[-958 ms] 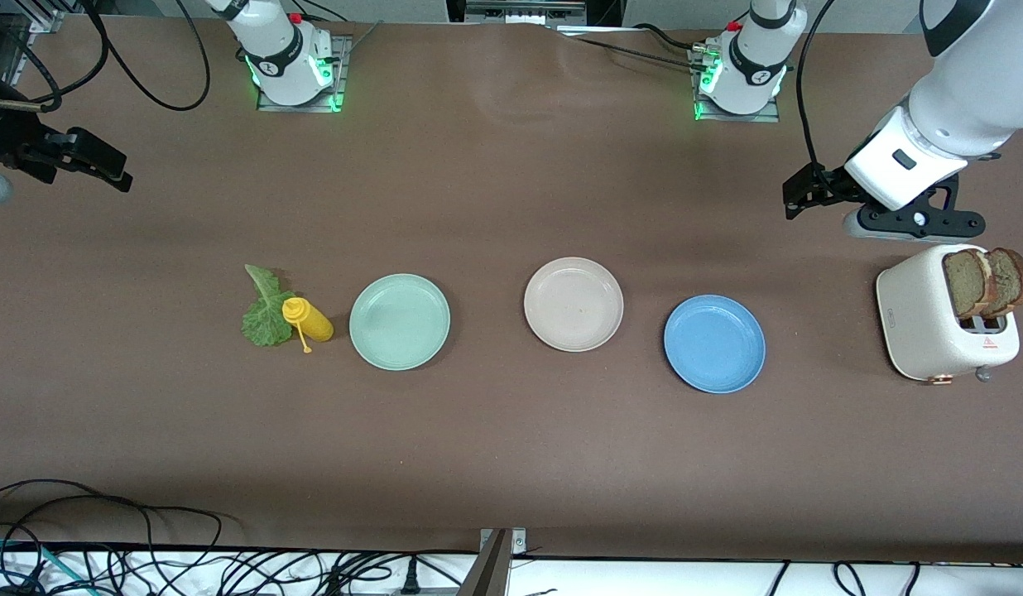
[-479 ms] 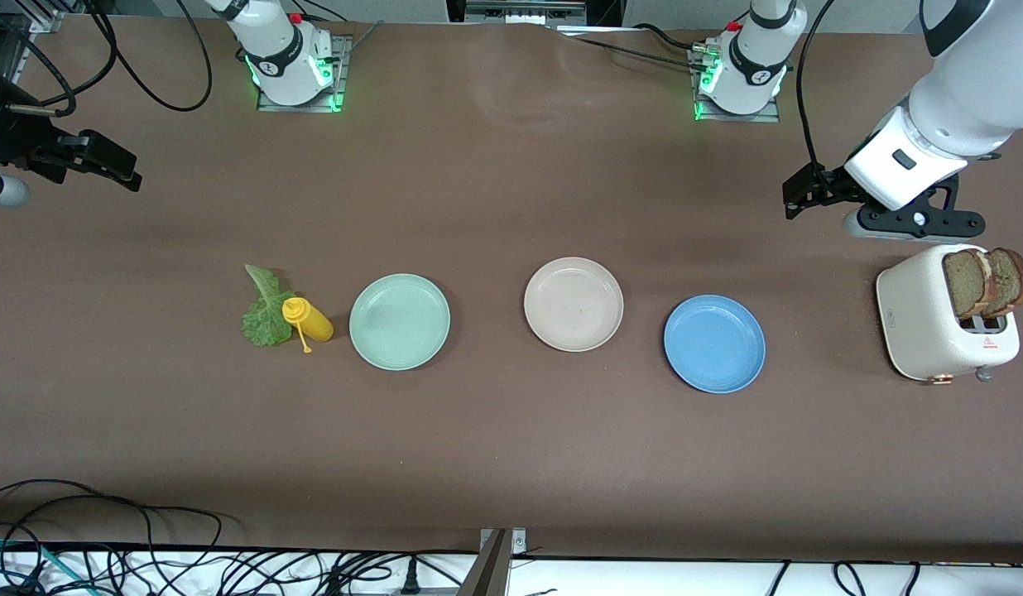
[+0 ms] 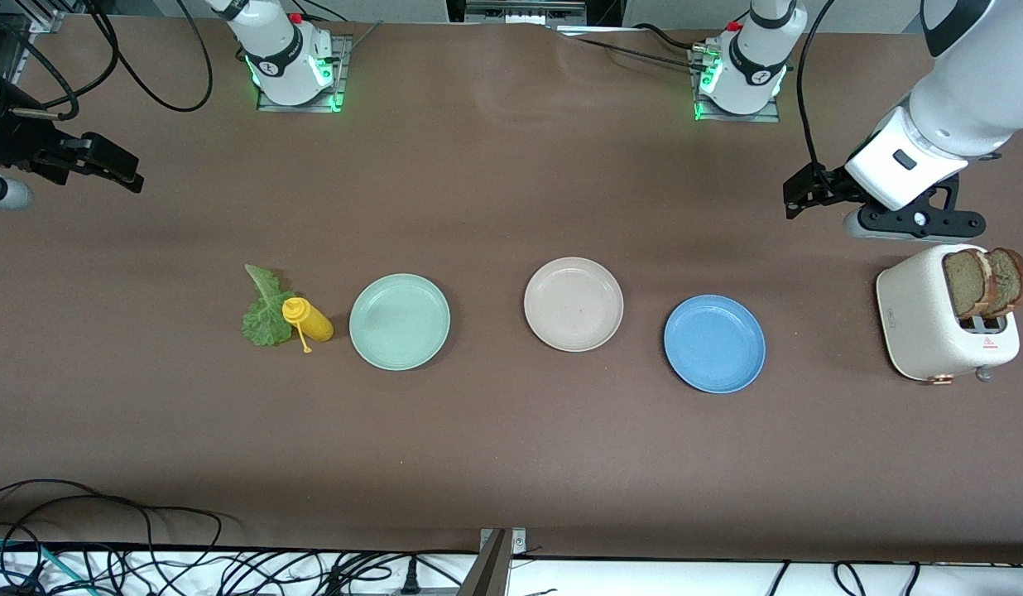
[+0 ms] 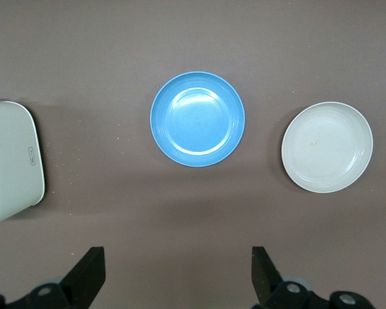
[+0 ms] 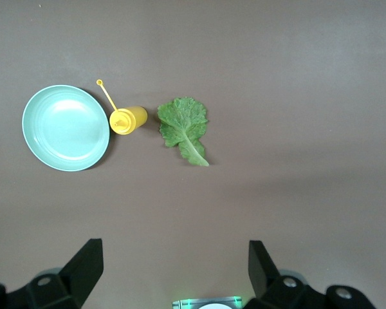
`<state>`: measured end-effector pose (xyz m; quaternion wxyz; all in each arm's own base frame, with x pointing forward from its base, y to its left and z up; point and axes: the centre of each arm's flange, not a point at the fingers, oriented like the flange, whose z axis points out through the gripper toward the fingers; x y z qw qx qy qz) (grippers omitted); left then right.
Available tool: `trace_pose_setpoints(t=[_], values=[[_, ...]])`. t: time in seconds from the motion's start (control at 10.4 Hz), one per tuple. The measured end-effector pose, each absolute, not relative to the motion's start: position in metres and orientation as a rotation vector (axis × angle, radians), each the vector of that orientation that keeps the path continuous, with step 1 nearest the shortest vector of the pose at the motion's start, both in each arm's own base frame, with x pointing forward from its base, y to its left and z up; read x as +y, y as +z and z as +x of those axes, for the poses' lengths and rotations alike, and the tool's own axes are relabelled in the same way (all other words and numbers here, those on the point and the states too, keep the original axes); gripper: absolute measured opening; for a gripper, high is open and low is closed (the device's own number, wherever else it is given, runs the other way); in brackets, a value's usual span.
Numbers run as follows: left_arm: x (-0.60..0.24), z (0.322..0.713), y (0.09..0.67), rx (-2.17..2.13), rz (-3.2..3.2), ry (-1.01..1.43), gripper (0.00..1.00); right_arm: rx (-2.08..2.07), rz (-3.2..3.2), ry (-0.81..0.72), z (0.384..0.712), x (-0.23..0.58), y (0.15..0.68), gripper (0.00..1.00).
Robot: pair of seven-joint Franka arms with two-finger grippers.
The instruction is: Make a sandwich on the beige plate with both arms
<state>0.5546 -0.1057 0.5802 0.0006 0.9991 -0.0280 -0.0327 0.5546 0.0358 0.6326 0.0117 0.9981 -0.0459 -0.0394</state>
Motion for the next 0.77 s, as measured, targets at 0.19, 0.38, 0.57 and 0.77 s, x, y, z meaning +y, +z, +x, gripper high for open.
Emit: trace_pose_setpoints(t=[0.19,0.38,0.57,0.77], values=[[-0.1054,0.5546,0.5802,-0.087,3.138,-0.103,1.00,-0.143,3.111,-0.144,0.5562,0.0358,0.6256,1.00],[-0.1051,0.5546,0.5802,-0.086,3.138,-0.103,1.00,-0.143,3.110,-0.151,0.5575,0.0357,0.6233,1.00],[-0.1051,0.5546,0.5802,-0.086,3.138,-0.103,1.00,-0.142,3.111,-0.150,0.5576,0.0360,0.6232,1.00],[-0.1051,0.5546,0.5802,-0.086,3.138,-0.103,1.00,-0.141,3.110,-0.152,0.5580,0.0361,0.6225,1.00]])
